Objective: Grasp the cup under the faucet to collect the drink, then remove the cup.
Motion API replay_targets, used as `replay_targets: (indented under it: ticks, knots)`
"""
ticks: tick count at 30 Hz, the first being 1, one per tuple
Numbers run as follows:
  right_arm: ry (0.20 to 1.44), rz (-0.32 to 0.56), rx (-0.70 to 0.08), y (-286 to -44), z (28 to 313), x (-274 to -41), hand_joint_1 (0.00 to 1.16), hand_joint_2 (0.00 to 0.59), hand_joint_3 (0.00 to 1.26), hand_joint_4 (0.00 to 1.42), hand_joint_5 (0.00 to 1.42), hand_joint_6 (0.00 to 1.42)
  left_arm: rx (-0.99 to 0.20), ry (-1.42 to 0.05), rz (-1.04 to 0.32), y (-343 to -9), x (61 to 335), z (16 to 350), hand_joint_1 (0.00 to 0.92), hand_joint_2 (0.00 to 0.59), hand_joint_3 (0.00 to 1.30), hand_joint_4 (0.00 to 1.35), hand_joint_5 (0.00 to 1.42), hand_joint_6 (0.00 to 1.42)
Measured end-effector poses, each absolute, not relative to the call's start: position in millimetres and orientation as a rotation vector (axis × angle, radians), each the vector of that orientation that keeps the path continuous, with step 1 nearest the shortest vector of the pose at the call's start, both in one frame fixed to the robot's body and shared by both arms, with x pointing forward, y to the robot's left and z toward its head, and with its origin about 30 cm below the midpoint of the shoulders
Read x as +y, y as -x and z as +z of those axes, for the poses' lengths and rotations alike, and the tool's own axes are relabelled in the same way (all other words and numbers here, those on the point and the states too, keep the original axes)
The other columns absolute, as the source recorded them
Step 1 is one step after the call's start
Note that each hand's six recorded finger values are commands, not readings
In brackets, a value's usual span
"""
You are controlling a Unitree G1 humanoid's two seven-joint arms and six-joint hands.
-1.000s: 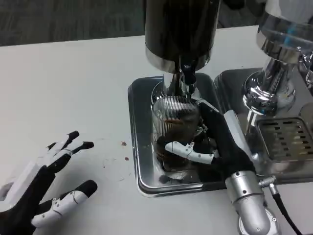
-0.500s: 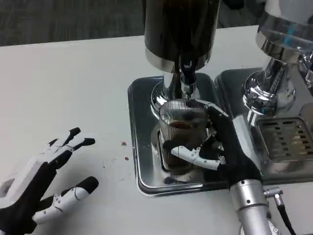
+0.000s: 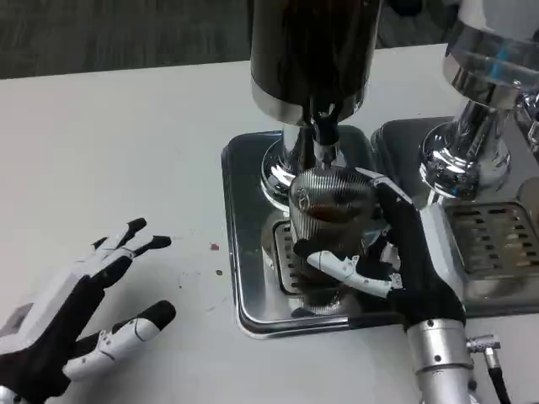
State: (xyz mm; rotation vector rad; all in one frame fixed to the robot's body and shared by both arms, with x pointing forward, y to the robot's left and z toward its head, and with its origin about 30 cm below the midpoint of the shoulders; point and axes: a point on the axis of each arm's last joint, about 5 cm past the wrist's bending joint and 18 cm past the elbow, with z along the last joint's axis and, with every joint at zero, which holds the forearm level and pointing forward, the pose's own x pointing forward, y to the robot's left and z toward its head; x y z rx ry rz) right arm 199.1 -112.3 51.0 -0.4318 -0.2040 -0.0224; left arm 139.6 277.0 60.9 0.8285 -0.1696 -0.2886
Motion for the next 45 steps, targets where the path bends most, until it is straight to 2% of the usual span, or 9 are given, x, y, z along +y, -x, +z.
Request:
replay_targets:
  ticks: [9, 18, 24, 29, 37, 45]
  knots:
    - [0.433, -0.047, -0.243, -193, 56, -115, 0.94, 0.173, 0.46, 0.55, 0.84, 1.21, -0.173, -0.833, -0.312, -145, 279, 62, 0.0, 0.13, 0.11, 0.0, 0.0, 0.0]
    - [0.448, -0.032, -0.224, -182, 52, -119, 0.94, 0.172, 0.46, 0.55, 0.84, 1.22, -0.179, -0.836, -0.345, -151, 277, 62, 0.0, 0.131, 0.1, 0.0, 0.0, 0.0]
    - [0.45, -0.027, -0.241, -182, 54, -118, 0.94, 0.167, 0.47, 0.56, 0.84, 1.23, -0.178, -0.834, -0.347, -151, 277, 62, 0.0, 0.131, 0.1, 0.0, 0.0, 0.0]
    - [0.45, 0.001, -0.233, -171, 55, -122, 0.94, 0.166, 0.47, 0.56, 0.84, 1.24, -0.181, -0.835, -0.349, -152, 277, 62, 0.0, 0.132, 0.1, 0.0, 0.0, 0.0]
    - [0.429, -0.012, -0.257, -164, 61, -124, 0.94, 0.166, 0.48, 0.56, 0.84, 1.24, -0.172, -0.85, -0.369, -157, 280, 64, 0.0, 0.127, 0.07, 0.0, 0.0, 0.0]
    - [0.435, -0.007, -0.3, -151, 72, -131, 0.94, 0.164, 0.48, 0.57, 0.85, 1.24, -0.182, -0.933, -0.442, -164, 283, 72, 0.0, 0.177, 0.0, 0.0, 0.0, 0.0]
